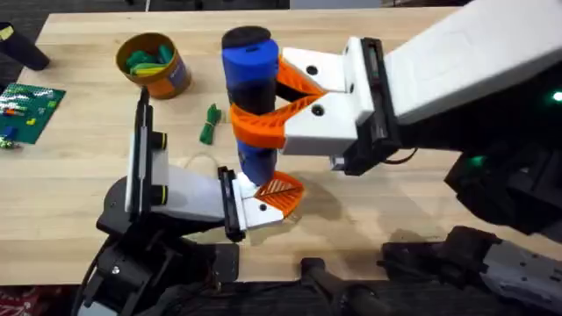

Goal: Pick up the gripper from the table and insert it into the empty holder that is missing its gripper. Then pick up a screw, insert it into the mounting hole, and use the screwdriver to tighten it. Finally, clean up the table by picking up the vegetable and placing it into the bucket.

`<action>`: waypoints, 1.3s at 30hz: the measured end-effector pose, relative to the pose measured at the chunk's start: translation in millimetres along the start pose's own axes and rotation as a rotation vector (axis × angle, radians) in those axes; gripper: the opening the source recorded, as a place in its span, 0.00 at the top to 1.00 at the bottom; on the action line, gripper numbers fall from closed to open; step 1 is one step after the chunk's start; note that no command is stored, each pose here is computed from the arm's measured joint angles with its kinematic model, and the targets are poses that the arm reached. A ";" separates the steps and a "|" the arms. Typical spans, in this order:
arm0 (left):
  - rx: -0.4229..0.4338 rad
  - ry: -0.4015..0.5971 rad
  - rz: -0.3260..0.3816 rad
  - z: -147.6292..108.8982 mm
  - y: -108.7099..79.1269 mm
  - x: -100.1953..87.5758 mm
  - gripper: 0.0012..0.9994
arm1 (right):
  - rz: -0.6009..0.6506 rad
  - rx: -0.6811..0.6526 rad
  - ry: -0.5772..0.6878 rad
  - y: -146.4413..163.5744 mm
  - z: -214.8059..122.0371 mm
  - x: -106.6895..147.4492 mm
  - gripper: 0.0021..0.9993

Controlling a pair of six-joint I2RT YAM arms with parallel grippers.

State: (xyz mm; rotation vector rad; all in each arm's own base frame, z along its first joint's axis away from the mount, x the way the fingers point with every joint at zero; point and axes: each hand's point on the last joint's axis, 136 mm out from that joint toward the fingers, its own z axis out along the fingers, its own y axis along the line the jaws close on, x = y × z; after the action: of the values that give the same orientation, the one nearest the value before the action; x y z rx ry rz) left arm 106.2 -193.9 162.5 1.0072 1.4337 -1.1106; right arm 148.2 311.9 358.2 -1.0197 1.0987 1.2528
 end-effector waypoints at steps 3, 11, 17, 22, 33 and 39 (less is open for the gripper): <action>-0.001 0.000 -0.001 0.0 0.1 0.1 0.99 | 0.002 0.001 0.001 -2.1 1.9 2.3 0.97; 0.000 0.001 -0.005 0.0 0.2 0.3 0.99 | 0.012 0.001 0.004 -3.6 3.4 4.7 0.97; 0.000 0.001 -0.005 0.0 0.2 0.3 0.99 | 0.013 -0.010 0.004 0.3 4.9 5.0 0.97; 0.000 0.001 -0.005 0.0 0.1 0.3 0.99 | 0.014 -0.011 0.005 0.5 5.0 5.3 0.97; 0.000 0.001 -0.004 0.0 0.1 0.2 0.99 | -0.019 -0.019 -0.064 0.7 7.4 -9.1 0.97; 0.000 0.001 -0.004 0.0 0.1 0.2 0.99 | -0.039 -0.006 -0.100 -3.7 5.1 -21.4 0.97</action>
State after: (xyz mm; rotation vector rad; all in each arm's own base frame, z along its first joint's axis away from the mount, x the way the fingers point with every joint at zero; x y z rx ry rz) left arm 106.3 -193.9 162.3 1.0047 1.4371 -1.1131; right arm 152.2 312.6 380.1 -0.9681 0.9948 1.2626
